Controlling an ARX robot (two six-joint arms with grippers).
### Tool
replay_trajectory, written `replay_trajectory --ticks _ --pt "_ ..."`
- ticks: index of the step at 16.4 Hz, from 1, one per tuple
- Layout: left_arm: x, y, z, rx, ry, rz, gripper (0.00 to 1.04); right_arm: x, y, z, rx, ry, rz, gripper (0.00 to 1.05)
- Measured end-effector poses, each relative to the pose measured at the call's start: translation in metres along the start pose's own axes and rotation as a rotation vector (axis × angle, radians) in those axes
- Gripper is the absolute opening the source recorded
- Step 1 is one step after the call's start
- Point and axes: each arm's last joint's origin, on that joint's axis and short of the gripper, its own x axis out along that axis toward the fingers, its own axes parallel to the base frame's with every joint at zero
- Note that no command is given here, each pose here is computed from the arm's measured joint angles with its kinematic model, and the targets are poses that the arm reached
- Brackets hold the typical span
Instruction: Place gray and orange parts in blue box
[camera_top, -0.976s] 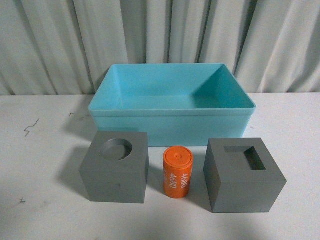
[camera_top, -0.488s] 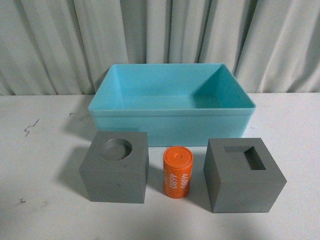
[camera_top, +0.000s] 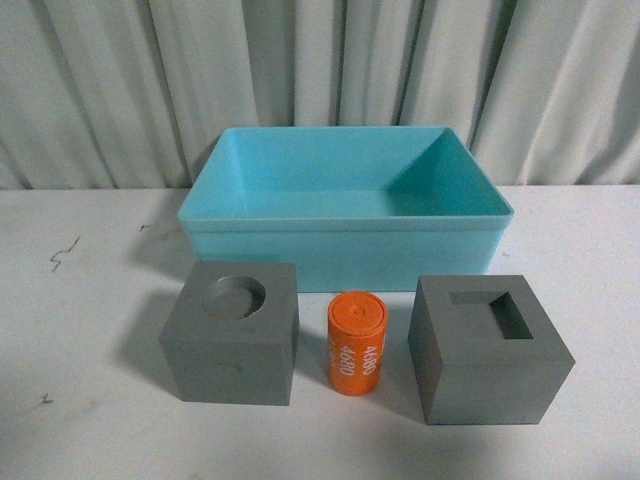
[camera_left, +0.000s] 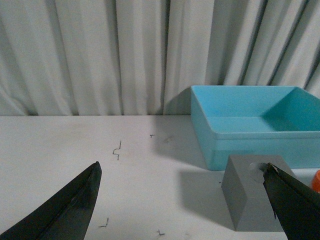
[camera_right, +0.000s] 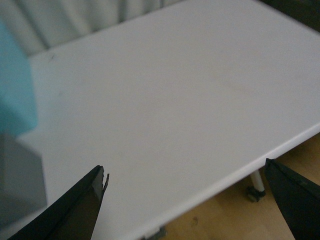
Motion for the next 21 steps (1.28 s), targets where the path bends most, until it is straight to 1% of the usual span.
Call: replay_trajectory --ticks 1,3,4,5,6,8,10,11,12,13,14,15,16,20,21 --pt "0.000 0.000 0.000 0.000 0.000 -0.002 0.98 0.005 -0.002 0.012 0.025 -0.031 -0.007 0.98" --pt "0.000 0.000 0.000 0.000 0.000 0.000 0.98 0.016 -0.001 0.040 0.033 -0.087 0.025 0.98" --pt "0.000 0.000 0.000 0.000 0.000 -0.001 0.98 0.023 0.002 0.057 0.011 -0.104 0.063 0.98" --pt "0.000 0.000 0.000 0.000 0.000 -0.001 0.98 0.034 0.010 0.072 -0.045 -0.069 0.131 0.98" --pt "0.000 0.000 0.000 0.000 0.000 -0.001 0.98 0.046 0.022 0.077 -0.119 -0.020 0.202 0.98" --pt "0.000 0.000 0.000 0.000 0.000 -0.001 0.98 0.061 0.037 0.074 -0.203 0.054 0.278 0.98" --pt "0.000 0.000 0.000 0.000 0.000 -0.001 0.98 0.071 0.048 0.070 -0.244 0.114 0.324 0.98" --pt "0.000 0.000 0.000 0.000 0.000 -0.001 0.98 0.087 0.074 0.065 -0.301 0.214 0.392 0.98" --pt "0.000 0.000 0.000 0.000 0.000 -0.001 0.98 0.105 0.099 0.053 -0.323 0.315 0.444 0.98" --pt "0.000 0.000 0.000 0.000 0.000 -0.001 0.98 0.116 0.113 0.037 -0.347 0.408 0.451 0.98" --pt "0.000 0.000 0.000 0.000 0.000 -0.001 0.98 0.128 0.130 0.026 -0.339 0.462 0.453 0.98" --pt "0.000 0.000 0.000 0.000 0.000 -0.001 0.98 0.136 0.138 0.018 -0.343 0.497 0.442 0.98" --pt "0.000 0.000 0.000 0.000 0.000 -0.001 0.98 0.140 0.143 0.008 -0.356 0.535 0.430 0.98" --pt "0.000 0.000 0.000 0.000 0.000 -0.001 0.98 0.144 0.145 0.000 -0.363 0.558 0.406 0.98" --pt "0.000 0.000 0.000 0.000 0.000 -0.001 0.98 0.145 0.145 -0.001 -0.357 0.558 0.400 0.94"
